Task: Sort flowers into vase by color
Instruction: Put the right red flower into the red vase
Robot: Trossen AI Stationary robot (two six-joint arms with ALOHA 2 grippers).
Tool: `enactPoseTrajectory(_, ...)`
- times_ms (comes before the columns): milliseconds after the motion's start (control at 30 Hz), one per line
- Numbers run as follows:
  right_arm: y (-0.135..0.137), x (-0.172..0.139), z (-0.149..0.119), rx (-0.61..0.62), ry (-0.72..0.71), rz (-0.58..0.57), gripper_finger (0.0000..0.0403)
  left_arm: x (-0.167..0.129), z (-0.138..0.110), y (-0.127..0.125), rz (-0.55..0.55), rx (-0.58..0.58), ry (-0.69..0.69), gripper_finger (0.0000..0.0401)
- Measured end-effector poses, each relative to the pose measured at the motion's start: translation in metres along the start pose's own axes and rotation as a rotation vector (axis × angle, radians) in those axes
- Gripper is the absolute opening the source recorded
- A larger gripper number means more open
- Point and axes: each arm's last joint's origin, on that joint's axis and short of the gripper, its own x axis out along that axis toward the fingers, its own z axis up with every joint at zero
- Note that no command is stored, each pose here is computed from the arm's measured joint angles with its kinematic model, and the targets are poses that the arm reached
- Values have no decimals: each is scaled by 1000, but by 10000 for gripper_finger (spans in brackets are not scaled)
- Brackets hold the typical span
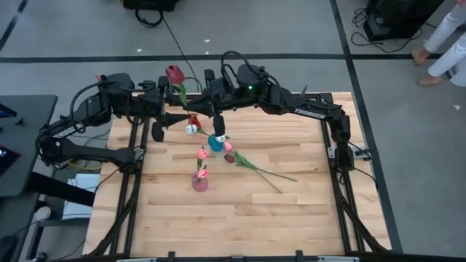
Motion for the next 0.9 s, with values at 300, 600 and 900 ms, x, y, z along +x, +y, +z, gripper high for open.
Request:
enactPoseTrajectory(300,-1,0,0,-3,-2,-11,22,0,4,0,13,24,-37,52)
enactPoseTrajectory(600,1,-8,8,23,1,-15,79,-3,8,1,48,22,-46,19)
enactPoseTrajectory(900,25,-67,69,-2,-39,-50,98,-26,48,-5,-63,-45,-282,14)
